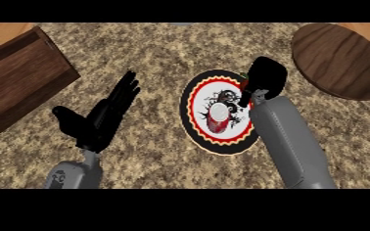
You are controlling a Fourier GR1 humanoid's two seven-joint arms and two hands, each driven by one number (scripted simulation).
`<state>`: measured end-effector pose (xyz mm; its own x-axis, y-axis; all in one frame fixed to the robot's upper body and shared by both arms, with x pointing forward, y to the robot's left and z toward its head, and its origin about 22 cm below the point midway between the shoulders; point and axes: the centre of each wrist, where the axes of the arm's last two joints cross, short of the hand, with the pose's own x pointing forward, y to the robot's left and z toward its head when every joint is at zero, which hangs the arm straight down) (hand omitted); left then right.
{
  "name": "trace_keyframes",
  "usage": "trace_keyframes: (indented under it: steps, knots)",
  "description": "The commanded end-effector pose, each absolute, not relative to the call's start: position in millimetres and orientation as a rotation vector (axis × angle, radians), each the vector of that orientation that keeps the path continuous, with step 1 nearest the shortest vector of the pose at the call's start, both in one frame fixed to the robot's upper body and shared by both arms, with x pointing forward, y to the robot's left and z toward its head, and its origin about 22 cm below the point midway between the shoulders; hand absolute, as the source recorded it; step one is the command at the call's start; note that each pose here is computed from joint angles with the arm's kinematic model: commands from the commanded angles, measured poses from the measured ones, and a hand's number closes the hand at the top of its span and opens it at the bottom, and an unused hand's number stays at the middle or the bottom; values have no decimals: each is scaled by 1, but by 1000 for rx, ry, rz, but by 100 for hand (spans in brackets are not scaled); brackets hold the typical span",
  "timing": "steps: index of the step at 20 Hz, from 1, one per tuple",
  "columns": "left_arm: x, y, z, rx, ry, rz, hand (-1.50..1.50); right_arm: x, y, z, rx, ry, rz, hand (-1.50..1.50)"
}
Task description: Pick the bell pepper from the plate and place it in the bowl
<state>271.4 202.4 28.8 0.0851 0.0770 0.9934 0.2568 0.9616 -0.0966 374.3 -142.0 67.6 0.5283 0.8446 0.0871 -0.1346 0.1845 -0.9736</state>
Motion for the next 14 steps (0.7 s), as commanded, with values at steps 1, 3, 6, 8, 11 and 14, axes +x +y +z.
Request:
trace_keyframes:
  steps: [1,3,6,8,11,14]
  knots:
    - [257,208,15,-261,-1485,-132,0,374,-139,103,-1237,-831,696,150]
    - [271,206,23,-260,-1474,-124,0,372,-128,150,-1290,-904,663,150]
    - [265,214,28,-283,-1477,-144,0,364,-110,165,-1407,-947,603,150]
    - [261,207,23,-258,-1482,-119,0,351,-117,200,-1446,-965,589,150]
    - [270,211,28,-275,-1473,-121,0,359,-117,229,-1467,-954,567,150]
    - [264,211,29,-261,-1476,-122,0,354,-153,213,-1472,-980,531,150]
